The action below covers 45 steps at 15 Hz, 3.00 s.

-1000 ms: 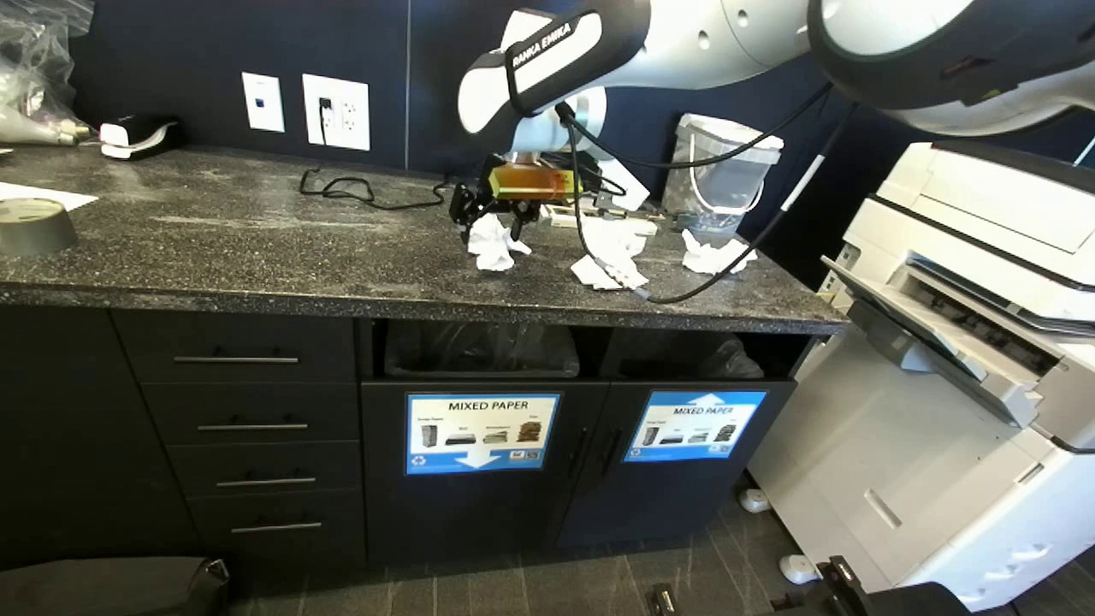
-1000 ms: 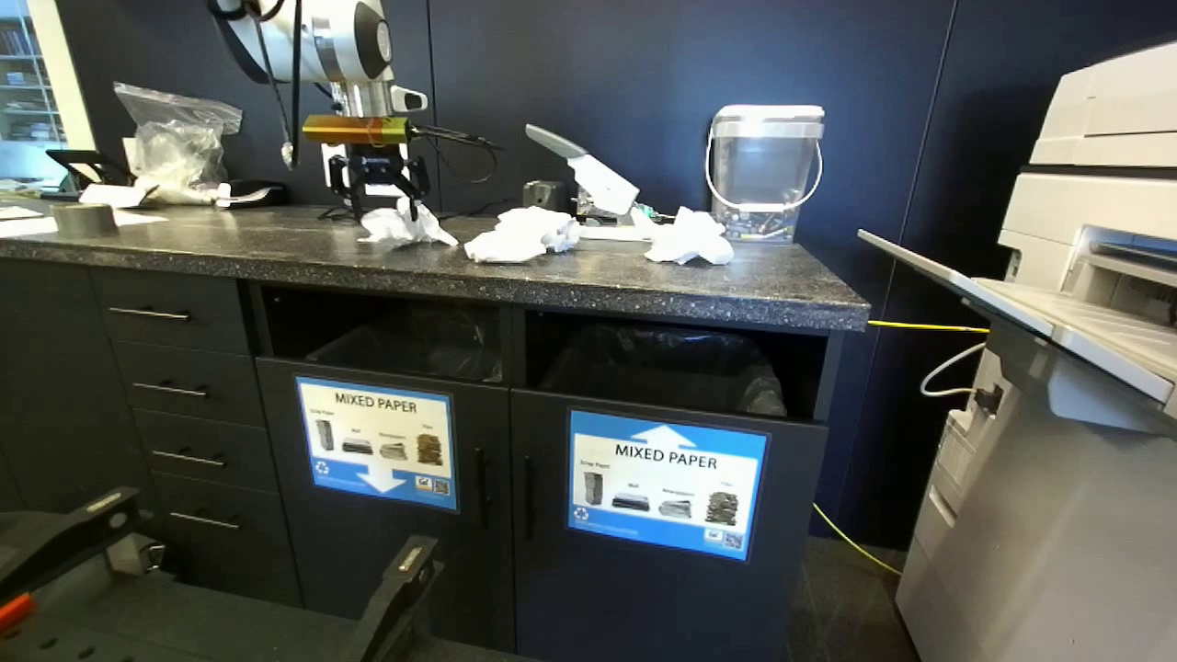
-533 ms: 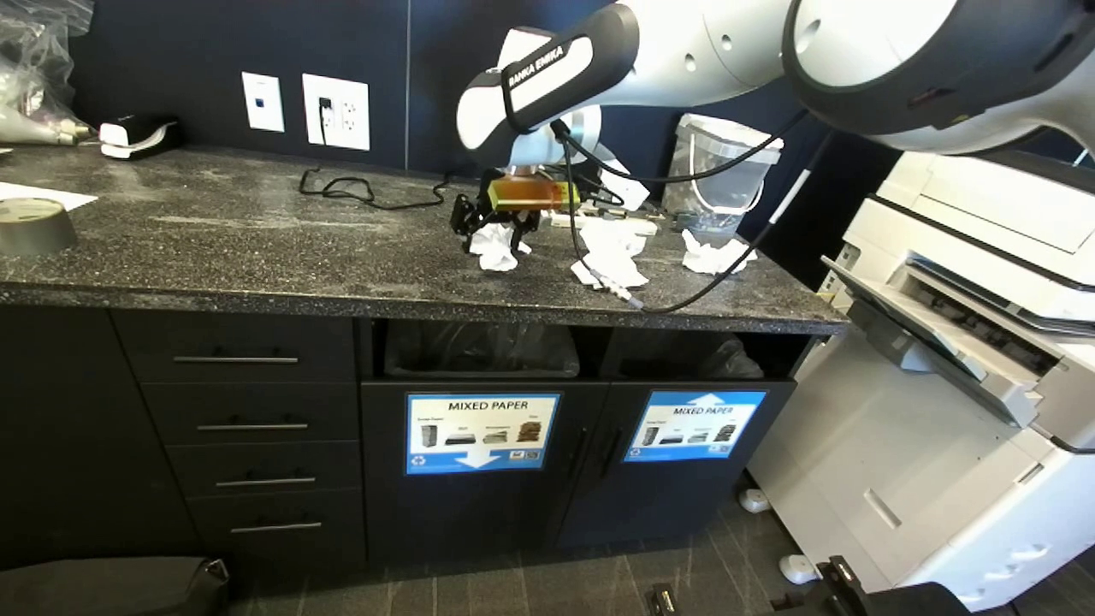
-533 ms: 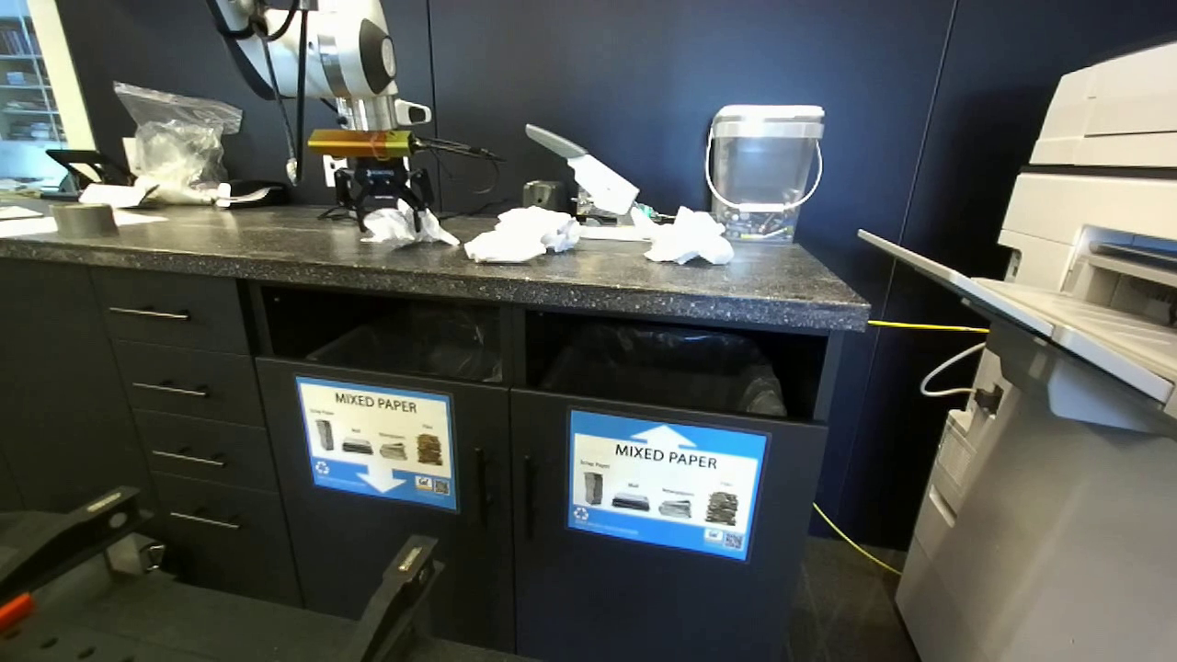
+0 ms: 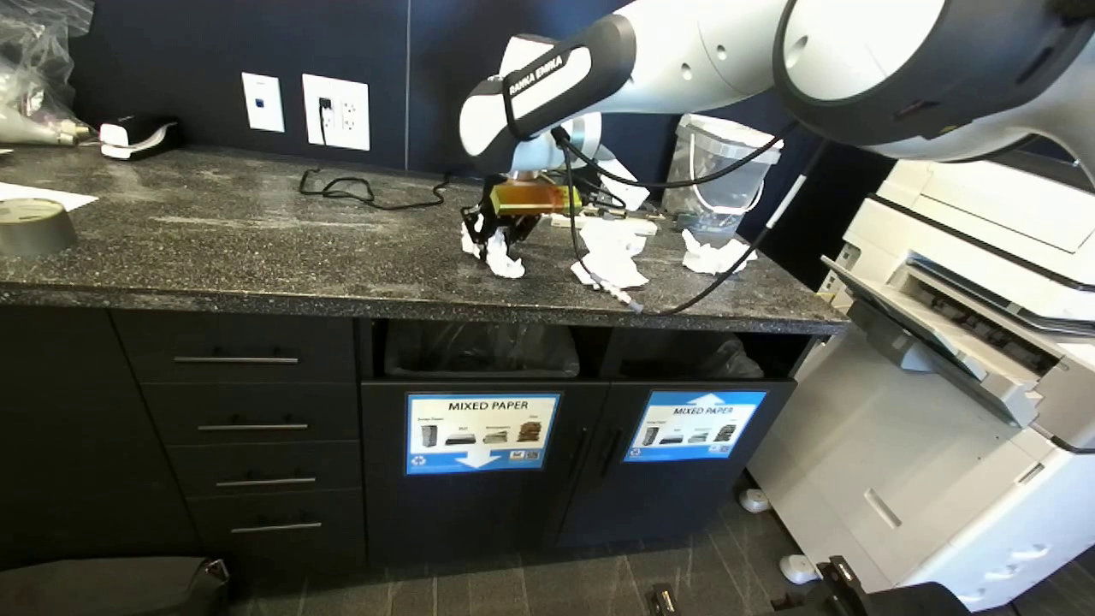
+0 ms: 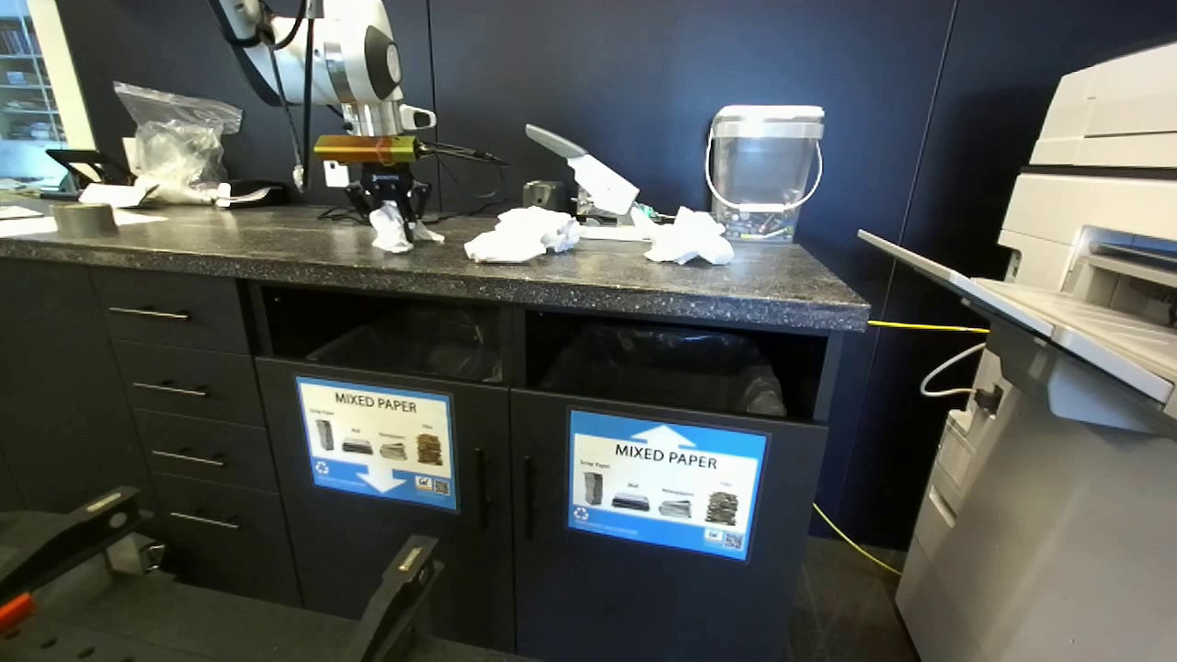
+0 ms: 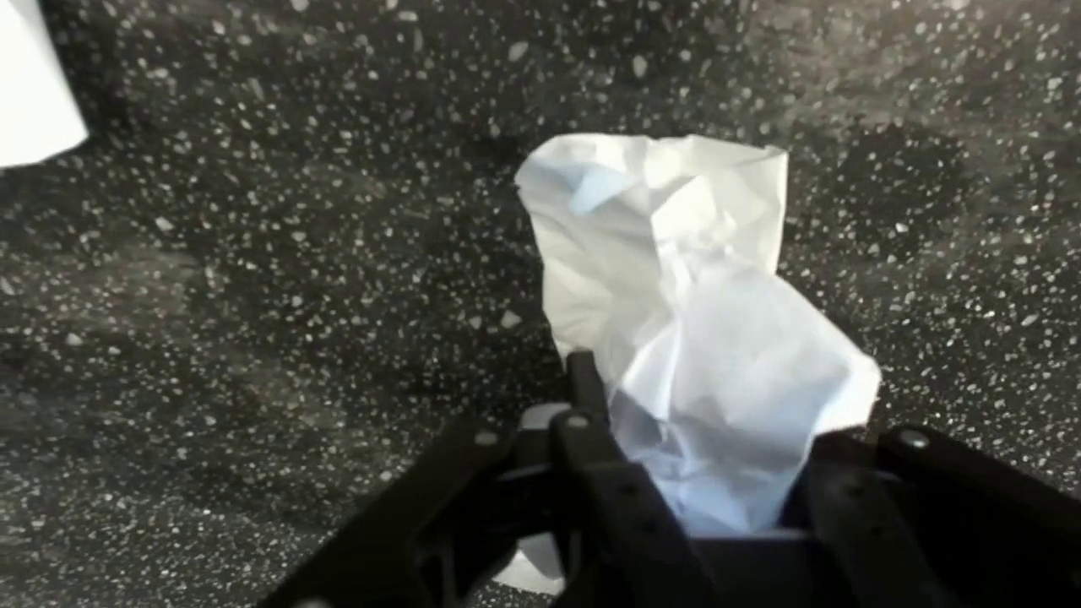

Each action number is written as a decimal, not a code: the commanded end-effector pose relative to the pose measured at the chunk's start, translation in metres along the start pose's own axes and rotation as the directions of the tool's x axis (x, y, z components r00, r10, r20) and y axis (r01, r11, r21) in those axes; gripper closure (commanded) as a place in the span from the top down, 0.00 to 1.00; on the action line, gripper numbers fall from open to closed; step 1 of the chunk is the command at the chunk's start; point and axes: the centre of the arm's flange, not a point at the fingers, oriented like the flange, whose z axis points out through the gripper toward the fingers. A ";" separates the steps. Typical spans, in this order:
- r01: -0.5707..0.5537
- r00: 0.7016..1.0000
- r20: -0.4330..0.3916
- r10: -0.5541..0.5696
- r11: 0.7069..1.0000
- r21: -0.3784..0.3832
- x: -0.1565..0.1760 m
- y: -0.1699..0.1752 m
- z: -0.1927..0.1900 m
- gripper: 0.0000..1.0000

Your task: Put the white pieces of paper in the right bin

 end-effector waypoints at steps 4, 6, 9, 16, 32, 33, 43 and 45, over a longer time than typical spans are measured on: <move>0.023 1.000 0.009 -0.022 0.999 -0.041 0.006 0.002 0.003 0.16; 0.043 0.999 0.024 -0.042 0.998 -0.053 0.001 0.007 0.001 0.15; 0.070 0.997 0.029 -0.069 0.997 -0.039 -0.014 0.016 0.001 0.15; 0.168 0.984 0.055 -0.172 0.983 0.067 -0.064 0.052 -0.006 0.14; 0.155 0.974 0.155 -0.168 0.984 0.089 -0.221 0.170 -0.025 0.15; 0.145 0.975 0.159 -0.154 0.987 0.066 -0.233 0.174 -0.019 0.14; 0.007 0.993 -0.118 -0.006 1.000 0.013 -0.309 0.199 0.066 0.15; -0.014 0.985 -0.170 0.015 1.000 0.007 -0.311 0.203 0.082 0.14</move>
